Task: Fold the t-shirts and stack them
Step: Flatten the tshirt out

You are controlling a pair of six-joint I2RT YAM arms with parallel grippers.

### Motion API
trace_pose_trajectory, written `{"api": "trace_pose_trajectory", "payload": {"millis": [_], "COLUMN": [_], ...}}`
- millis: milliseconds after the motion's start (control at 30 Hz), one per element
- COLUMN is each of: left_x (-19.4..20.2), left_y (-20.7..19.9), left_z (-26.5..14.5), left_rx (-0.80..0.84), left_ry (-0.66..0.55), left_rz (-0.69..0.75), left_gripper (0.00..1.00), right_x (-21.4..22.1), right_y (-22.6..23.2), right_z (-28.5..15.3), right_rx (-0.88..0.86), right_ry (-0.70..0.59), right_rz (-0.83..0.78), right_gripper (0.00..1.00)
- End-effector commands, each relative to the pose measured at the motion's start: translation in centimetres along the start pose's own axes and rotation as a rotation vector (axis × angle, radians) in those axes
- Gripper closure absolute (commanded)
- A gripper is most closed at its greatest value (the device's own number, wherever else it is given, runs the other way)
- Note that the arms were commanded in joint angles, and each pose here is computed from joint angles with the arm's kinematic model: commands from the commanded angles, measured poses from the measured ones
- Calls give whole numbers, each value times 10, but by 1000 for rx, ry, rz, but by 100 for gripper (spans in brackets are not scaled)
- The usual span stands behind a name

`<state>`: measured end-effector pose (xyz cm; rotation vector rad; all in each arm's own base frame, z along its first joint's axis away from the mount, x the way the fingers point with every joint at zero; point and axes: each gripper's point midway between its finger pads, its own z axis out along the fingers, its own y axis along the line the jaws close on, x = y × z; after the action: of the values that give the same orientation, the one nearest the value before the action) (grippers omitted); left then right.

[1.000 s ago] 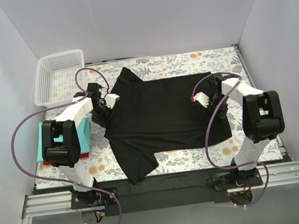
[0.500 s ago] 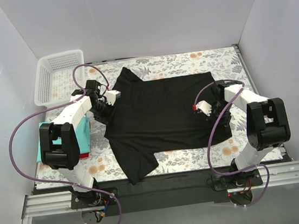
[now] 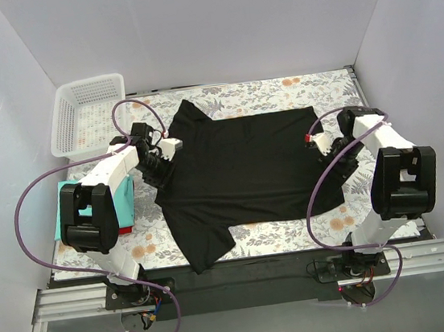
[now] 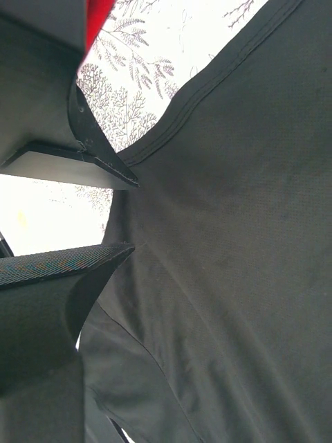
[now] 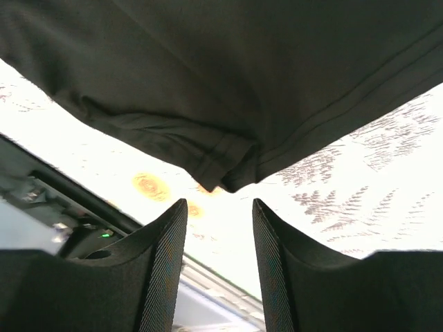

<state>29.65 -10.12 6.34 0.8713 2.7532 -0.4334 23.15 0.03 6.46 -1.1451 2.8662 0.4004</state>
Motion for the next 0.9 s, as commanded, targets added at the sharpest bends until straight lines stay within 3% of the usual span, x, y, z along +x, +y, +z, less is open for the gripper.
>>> {"api": "trace_pose_trajectory", "payload": {"millis": [0, 433, 600, 667, 867], "left_x": [-20, -17, -16, -16, -16], "left_y": [-1, 0, 1, 2, 2], "left_z": [-11, -7, -9, -10, -8], "left_rx": [-11, -18, -31, -36, -33], "left_ry": [-80, -77, -79, -79, -80], "left_rz": [28, 29, 36, 39, 38], "left_gripper": [64, 64, 64, 64, 64], "right_x": [2, 17, 16, 20, 42], "right_y": [13, 24, 19, 21, 34], "right_z": [3, 21, 18, 15, 3], "right_rx": [-113, -202, -181, -174, -137], "right_ry": [7, 71, 69, 76, 112], "right_rz": [113, 161, 165, 161, 123], "right_gripper": [50, 62, 80, 97, 99]}}
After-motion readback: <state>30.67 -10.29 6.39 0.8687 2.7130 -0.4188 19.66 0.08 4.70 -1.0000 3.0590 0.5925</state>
